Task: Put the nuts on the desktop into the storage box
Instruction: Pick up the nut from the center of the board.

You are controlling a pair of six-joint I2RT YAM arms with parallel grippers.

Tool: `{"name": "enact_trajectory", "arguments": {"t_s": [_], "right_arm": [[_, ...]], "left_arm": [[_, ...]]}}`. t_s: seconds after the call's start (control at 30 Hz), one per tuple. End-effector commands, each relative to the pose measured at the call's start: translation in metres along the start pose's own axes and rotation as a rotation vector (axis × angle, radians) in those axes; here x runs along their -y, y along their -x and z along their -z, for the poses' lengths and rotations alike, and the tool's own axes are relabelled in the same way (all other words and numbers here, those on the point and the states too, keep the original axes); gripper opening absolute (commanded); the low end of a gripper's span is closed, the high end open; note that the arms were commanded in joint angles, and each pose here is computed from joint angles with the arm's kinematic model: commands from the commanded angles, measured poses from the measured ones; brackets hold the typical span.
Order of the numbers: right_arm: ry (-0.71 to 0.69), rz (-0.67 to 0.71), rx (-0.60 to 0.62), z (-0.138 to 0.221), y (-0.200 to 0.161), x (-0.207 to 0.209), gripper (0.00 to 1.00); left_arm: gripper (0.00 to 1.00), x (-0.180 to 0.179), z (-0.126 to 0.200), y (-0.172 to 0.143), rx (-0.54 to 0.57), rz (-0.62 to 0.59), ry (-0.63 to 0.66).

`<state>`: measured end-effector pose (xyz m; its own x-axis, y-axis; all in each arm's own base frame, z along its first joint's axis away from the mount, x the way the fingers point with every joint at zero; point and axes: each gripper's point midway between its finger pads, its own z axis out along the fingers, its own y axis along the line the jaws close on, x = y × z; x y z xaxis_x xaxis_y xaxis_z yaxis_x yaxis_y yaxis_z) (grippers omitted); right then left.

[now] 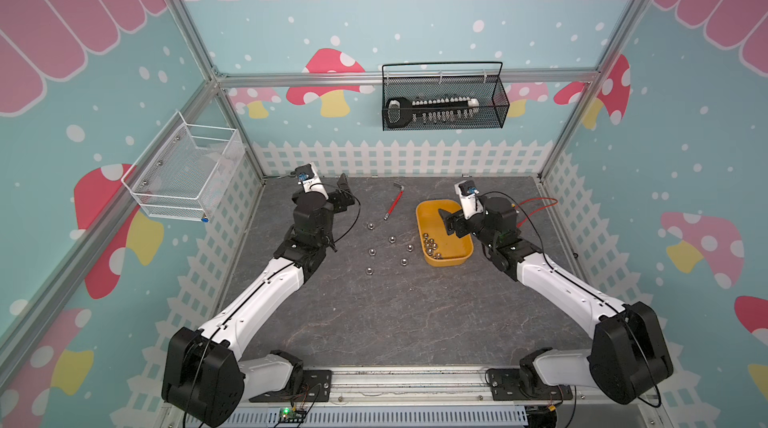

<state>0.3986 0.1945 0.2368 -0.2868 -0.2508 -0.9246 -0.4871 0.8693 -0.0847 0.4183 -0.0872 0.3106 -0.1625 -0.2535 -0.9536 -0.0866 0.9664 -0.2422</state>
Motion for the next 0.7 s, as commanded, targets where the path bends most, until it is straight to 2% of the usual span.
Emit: {"name": "enact_trajectory", "arguments": {"t_s": [0.0, 0.13, 0.27, 0.47, 0.53, 0.67], "right_arm": [[0.101, -0.012, -0.235, 0.001, -0.034, -0.044, 0.88], [0.241, 0.046, -0.353, -0.003, -0.044, -0.101, 0.84], [0.305, 0.082, -0.415, -0.011, -0.054, -0.141, 0.80], [0.288, -0.001, -0.547, -0.036, -0.096, -0.154, 0.77], [0.296, -0.010, -0.585, -0.045, -0.109, -0.159, 0.71], [0.276, 0.000, -0.648, -0.062, -0.126, -0.161, 0.68]], "left_arm": [[0.99, -0.013, 0.015, -0.076, -0.360, 0.000, 0.040], [0.99, 0.001, 0.040, -0.111, -0.538, 0.054, -0.078], [0.99, -0.015, 0.060, -0.145, -0.652, 0.131, -0.048], [0.99, -0.043, 0.065, -0.187, -0.797, 0.207, -0.016], [0.99, -0.048, 0.063, -0.196, -0.826, 0.214, -0.004], [0.99, -0.053, 0.059, -0.203, -0.848, 0.231, 0.025]]}}
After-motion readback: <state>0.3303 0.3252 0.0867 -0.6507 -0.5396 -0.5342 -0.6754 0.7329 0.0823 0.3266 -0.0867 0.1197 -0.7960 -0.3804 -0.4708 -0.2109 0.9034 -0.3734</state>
